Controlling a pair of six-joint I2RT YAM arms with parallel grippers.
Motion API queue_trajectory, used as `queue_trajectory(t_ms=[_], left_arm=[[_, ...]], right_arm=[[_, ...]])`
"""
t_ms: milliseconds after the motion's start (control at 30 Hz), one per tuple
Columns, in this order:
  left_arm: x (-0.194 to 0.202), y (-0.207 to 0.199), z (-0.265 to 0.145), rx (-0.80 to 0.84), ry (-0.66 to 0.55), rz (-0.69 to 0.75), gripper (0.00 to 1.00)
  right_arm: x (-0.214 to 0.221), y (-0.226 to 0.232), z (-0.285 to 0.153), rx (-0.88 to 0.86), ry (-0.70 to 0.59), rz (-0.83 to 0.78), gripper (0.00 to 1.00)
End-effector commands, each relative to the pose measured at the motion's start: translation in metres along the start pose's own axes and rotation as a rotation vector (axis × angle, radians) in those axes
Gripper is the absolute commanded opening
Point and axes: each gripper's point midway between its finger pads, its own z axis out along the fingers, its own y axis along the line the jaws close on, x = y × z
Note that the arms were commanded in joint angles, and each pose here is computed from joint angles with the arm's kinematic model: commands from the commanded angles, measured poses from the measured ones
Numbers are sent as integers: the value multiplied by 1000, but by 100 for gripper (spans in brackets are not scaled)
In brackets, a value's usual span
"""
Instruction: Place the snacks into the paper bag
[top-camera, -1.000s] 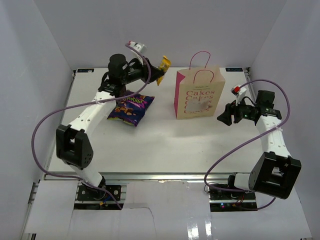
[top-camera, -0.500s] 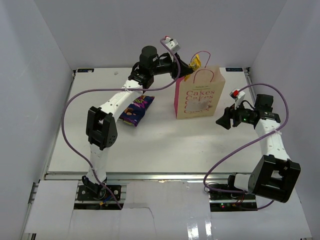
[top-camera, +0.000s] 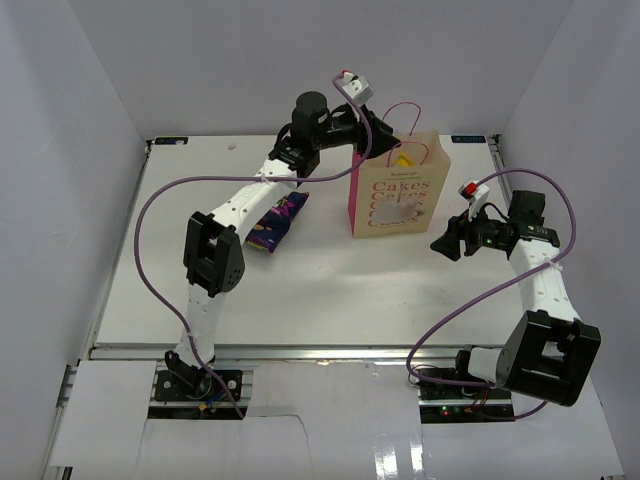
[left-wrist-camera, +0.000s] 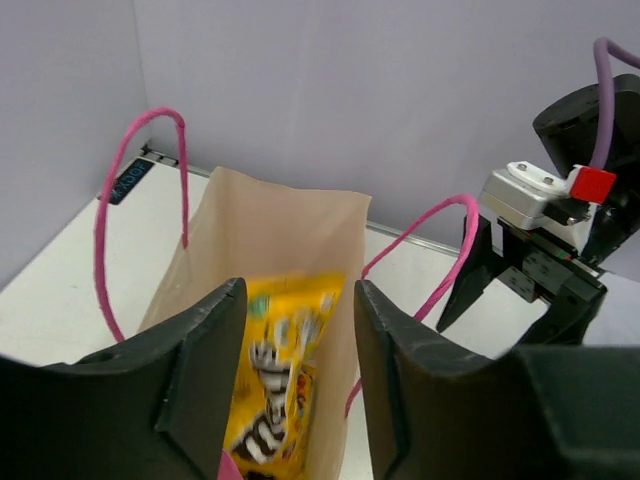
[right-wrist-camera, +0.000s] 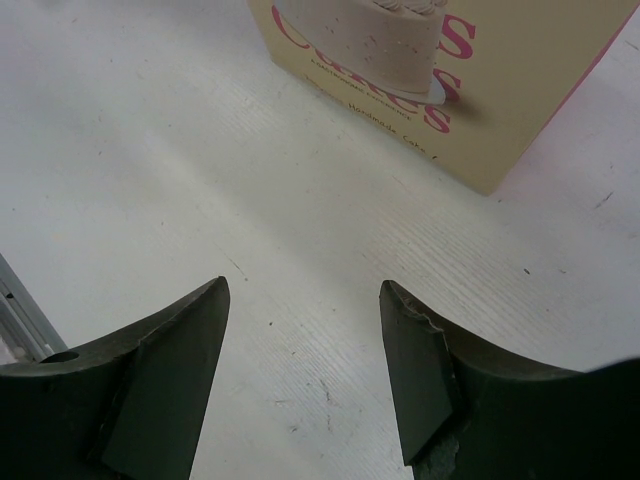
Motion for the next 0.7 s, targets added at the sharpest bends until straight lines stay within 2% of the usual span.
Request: queue_trajectory(t_ms=[0, 133, 200, 267, 300, 333, 400, 433, 500, 533, 600, 633, 667], left_arm=[[-41, -4, -2, -35, -73, 60, 60], [-53, 5, -10, -120, -62, 72, 63], [-65, 20, -26, -240, -59, 66, 64], [-52, 35, -47, -357, 3, 11, 64], [-23, 60, -69, -485, 70, -27, 64], [-25, 56, -92, -529, 101, -29, 63], [4, 69, -131, -657, 174, -42, 65], [39, 73, -165, -716, 277, -32, 66], [69, 85, -208, -830, 405, 3, 70], [95, 85, -228, -851, 505, -4, 70], [119, 94, -252, -882, 603, -22, 72], [119, 95, -256, -892, 611, -27, 72], [132, 102, -258, -887, 650, -21, 78]], right_arm=[[-9, 3, -3, -9, -35, -25, 68], [-9, 3, -3, -14, -35, -13, 68], [-10, 3, -3, -14, -35, -13, 67], [-8, 2, -3, -16, -25, -4, 68], [-8, 2, -3, -16, -23, -7, 68], [-8, 2, -3, -14, -20, -8, 68], [-6, 2, -3, -13, -17, -7, 68], [-6, 2, -2, -14, -16, -11, 68], [-6, 1, -2, -15, -16, -8, 68], [-7, 0, -2, -13, -17, -6, 68], [-6, -1, 0, -18, -11, 5, 68], [-7, -1, 0, -19, -14, 5, 68], [-6, -3, 1, -22, -10, 13, 68]])
